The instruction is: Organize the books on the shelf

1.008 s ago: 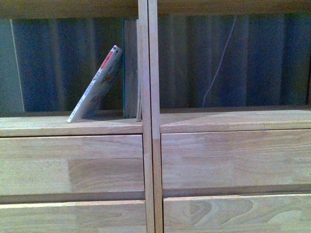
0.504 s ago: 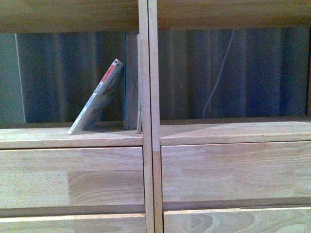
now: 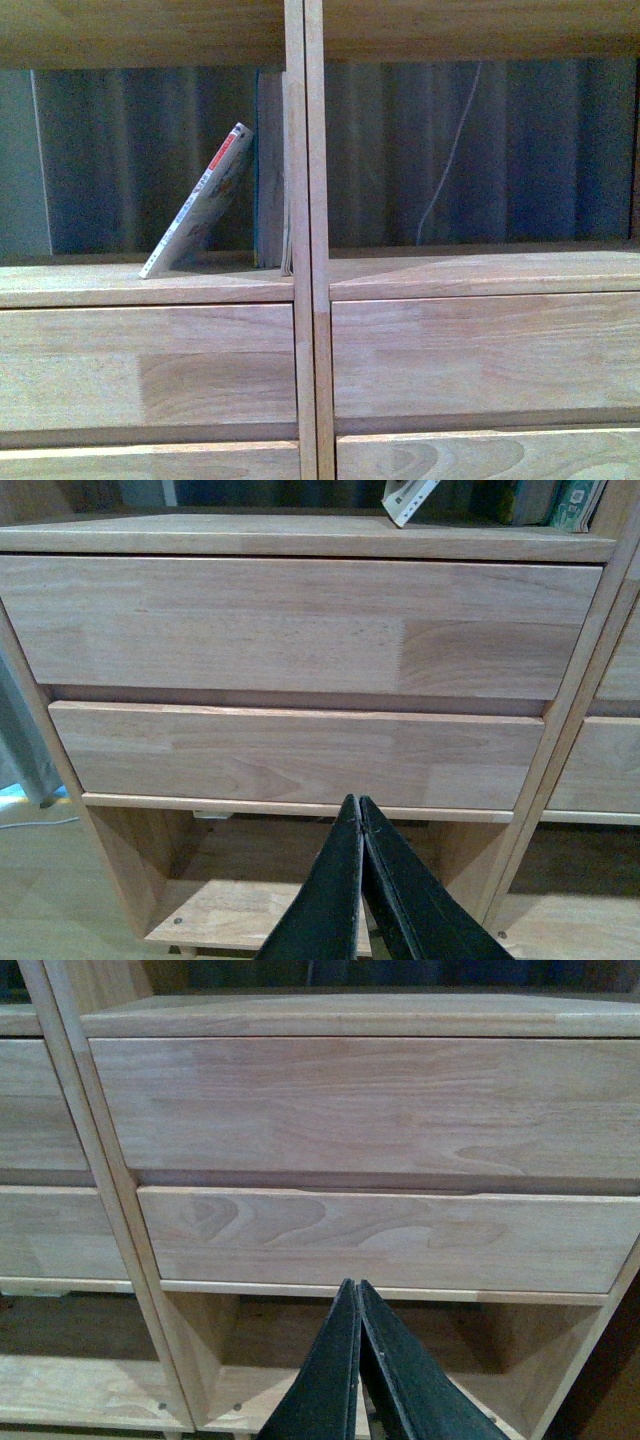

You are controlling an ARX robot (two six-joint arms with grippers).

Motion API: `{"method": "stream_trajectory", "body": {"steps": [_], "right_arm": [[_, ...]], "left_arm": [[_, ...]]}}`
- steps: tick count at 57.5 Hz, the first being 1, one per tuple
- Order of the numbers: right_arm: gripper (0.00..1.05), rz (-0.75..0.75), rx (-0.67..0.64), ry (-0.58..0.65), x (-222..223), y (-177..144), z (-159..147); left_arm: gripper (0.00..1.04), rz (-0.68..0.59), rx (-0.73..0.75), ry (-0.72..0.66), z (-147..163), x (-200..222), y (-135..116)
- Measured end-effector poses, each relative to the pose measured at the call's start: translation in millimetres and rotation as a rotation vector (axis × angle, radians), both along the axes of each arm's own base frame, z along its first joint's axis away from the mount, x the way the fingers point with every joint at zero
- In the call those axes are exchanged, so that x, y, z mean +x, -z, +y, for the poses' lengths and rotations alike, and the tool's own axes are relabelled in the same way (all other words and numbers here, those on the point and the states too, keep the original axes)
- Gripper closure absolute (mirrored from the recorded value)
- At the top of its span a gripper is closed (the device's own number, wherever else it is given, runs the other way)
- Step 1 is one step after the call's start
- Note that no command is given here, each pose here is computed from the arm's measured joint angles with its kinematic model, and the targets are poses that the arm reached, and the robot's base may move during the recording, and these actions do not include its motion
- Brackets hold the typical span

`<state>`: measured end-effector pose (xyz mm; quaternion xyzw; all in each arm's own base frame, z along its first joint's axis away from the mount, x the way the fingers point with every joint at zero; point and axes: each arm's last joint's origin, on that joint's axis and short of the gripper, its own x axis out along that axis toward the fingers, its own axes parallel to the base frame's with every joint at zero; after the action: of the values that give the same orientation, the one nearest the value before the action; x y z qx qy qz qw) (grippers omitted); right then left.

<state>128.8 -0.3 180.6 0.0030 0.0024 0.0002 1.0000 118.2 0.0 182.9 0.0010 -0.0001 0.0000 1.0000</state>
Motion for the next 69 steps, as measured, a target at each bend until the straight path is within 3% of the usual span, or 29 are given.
{"method": "stream_trajectory", "body": {"steps": [33, 69], "right_arm": [[1.02, -0.019, 0.000, 0.001, -16, 9, 0], [1.02, -0.016, -0.002, 0.002, -32, 12, 0]], "left_arm": [[1.02, 0.022, 0.000, -0.001, 0, -17, 17], [1.02, -0.007, 0.000, -0.001, 0, -21, 16]]}}
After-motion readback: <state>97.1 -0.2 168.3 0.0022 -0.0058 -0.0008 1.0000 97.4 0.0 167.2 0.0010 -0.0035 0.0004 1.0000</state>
